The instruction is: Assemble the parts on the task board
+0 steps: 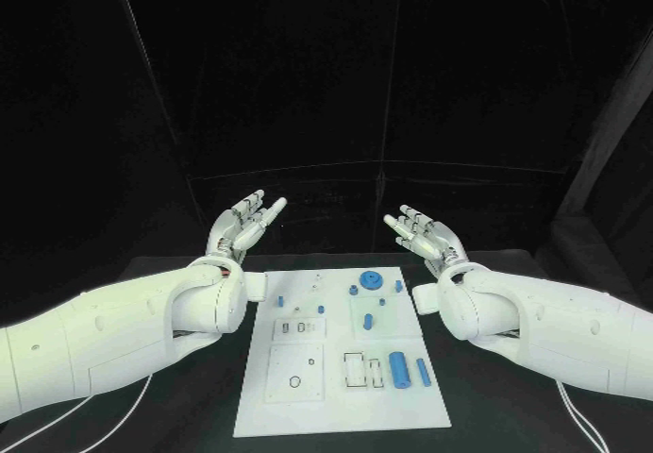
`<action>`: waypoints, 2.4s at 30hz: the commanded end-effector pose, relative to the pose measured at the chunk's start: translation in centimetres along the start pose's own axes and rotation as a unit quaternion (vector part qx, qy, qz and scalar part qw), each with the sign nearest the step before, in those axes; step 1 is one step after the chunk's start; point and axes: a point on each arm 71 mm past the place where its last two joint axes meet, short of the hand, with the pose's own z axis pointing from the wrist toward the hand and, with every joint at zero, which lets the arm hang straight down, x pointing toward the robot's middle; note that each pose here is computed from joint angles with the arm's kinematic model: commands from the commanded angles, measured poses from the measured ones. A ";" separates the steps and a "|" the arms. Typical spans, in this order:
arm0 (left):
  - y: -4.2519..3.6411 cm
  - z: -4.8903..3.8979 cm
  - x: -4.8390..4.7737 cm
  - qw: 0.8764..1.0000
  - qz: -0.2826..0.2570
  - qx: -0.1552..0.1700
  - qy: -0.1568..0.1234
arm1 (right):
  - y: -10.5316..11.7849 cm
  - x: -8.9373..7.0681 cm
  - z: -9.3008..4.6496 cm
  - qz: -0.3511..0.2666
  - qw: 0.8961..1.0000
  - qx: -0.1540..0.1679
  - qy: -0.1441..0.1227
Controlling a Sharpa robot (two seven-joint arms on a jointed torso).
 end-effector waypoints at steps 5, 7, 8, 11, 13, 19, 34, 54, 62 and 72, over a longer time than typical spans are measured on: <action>-0.30 0.04 0.25 1.000 -0.013 0.015 0.014 | 0.2 0.9 0.8 -0.027 0.994 0.012 0.108; -0.30 0.04 0.25 1.000 -0.013 0.015 0.014 | 0.2 0.9 0.8 -0.028 0.993 0.012 0.110; -0.22 0.29 -0.84 1.000 -0.012 0.019 0.011 | 0.3 -0.7 1.0 -0.111 0.989 -0.021 0.095; -0.34 0.01 -0.99 1.000 -0.015 0.019 0.015 | 0.8 -1.1 1.2 -0.153 0.983 -0.040 0.096; -0.44 -0.16 -1.08 0.999 -0.018 0.021 0.019 | 1.1 -1.2 1.2 -0.173 0.979 -0.048 0.098; -1.00 -1.00 -1.09 0.998 -0.030 0.033 0.035 | 2.8 -1.2 1.7 -0.257 0.957 -0.086 0.103; -2.15 -3.03 -0.47 0.995 -0.043 0.040 0.080 | 5.6 -0.4 3.4 -0.495 0.850 -0.117 0.136; -2.61 -4.21 1.33 0.988 -0.062 0.029 0.141 | 5.4 1.8 3.8 -0.648 0.739 -0.085 0.161; -2.61 -4.25 1.47 0.987 -0.063 0.027 0.145 | 5.2 2.1 4.0 -0.652 0.734 -0.081 0.174; -2.66 -4.25 1.45 0.987 -0.064 0.025 0.146 | 5.0 2.6 4.2 -0.652 0.730 -0.074 0.191</action>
